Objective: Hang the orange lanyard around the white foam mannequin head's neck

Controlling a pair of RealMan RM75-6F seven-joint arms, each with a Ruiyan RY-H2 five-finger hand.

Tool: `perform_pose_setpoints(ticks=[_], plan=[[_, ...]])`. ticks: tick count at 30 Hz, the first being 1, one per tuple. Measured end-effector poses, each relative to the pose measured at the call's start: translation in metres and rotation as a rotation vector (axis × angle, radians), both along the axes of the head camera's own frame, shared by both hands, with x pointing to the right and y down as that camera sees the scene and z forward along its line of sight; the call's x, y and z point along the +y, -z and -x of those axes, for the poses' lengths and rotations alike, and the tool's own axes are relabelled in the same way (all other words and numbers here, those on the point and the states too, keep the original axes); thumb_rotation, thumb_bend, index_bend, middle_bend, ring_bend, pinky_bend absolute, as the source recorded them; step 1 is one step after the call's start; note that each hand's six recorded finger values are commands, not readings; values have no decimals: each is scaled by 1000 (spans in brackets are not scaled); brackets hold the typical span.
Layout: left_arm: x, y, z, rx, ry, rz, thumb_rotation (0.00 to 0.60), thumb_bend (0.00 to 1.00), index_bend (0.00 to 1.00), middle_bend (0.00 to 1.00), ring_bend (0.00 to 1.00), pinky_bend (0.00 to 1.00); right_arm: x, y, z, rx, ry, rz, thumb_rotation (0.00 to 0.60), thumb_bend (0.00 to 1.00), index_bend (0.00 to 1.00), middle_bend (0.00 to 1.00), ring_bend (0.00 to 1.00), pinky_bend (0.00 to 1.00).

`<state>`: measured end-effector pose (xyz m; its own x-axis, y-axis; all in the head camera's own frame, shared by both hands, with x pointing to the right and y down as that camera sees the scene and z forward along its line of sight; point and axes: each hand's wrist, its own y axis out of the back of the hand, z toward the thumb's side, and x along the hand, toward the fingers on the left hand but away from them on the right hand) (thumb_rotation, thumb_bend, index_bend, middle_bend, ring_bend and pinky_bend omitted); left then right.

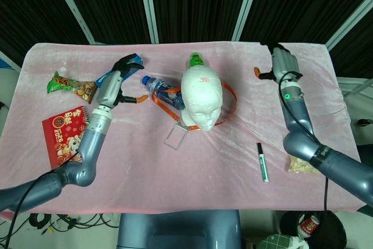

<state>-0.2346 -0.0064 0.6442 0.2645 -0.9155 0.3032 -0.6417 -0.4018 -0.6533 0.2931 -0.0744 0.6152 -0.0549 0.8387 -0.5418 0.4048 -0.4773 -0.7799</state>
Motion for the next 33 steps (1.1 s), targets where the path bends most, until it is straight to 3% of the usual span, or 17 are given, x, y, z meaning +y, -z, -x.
perform_pose_setpoints(ticks=[3,8,16,23,27,33], plan=[[13,11,16,-61,-18,-21,600,164,275,72,0,0,24,6,-30,78,12,6,600,341,221,220,258,238],[41,27,43,-145,-39,2,600,163,275,72,0,0,69,17,-80,211,15,23,600,395,243,353,404,391],[102,49,106,-365,-36,-5,600,164,275,71,0,0,146,26,-128,367,42,44,600,473,245,462,522,543],[166,65,154,-468,7,13,600,164,275,71,0,0,182,28,-137,376,38,27,600,502,281,647,723,686],[193,72,178,-492,51,29,600,164,275,70,0,0,202,27,-127,317,35,28,600,512,309,719,804,777],[221,76,206,-497,97,66,600,164,275,70,0,0,237,16,-90,119,53,173,600,518,314,728,815,783]])
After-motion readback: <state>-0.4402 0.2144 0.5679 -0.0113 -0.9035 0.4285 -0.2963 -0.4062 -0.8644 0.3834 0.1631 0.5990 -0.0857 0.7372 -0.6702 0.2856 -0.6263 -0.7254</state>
